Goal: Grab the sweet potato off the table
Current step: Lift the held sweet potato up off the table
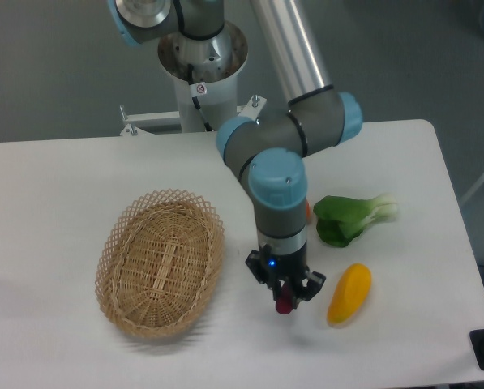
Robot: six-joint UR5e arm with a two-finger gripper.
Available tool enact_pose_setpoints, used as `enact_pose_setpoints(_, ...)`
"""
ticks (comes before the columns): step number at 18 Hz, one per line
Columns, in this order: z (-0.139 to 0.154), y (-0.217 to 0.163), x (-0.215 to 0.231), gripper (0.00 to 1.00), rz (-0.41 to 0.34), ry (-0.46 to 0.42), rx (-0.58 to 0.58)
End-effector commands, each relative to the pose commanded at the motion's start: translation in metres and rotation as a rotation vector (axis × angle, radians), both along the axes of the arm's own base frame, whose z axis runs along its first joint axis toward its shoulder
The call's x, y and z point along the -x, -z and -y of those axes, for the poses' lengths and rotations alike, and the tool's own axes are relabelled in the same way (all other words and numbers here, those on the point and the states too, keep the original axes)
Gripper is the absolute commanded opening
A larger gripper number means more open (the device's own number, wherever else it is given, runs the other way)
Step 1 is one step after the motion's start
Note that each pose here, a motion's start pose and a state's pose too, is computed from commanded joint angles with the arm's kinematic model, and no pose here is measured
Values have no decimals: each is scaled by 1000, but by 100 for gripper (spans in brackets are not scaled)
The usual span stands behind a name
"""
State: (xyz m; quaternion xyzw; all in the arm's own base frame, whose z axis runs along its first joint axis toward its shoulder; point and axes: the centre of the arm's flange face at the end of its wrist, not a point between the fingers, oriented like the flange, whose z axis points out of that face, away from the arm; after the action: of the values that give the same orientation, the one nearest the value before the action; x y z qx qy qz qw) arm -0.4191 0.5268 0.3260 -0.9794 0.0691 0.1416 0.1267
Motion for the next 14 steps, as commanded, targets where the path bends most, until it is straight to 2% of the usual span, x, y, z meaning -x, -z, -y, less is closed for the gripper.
enact_pose_setpoints(3,25,-26,14,19,4,46,-30)
enact_pose_setpoints(7,53,-57,22,20,33,43,-47)
enact_pose_setpoints(14,71,-87,27,21,74,75,13)
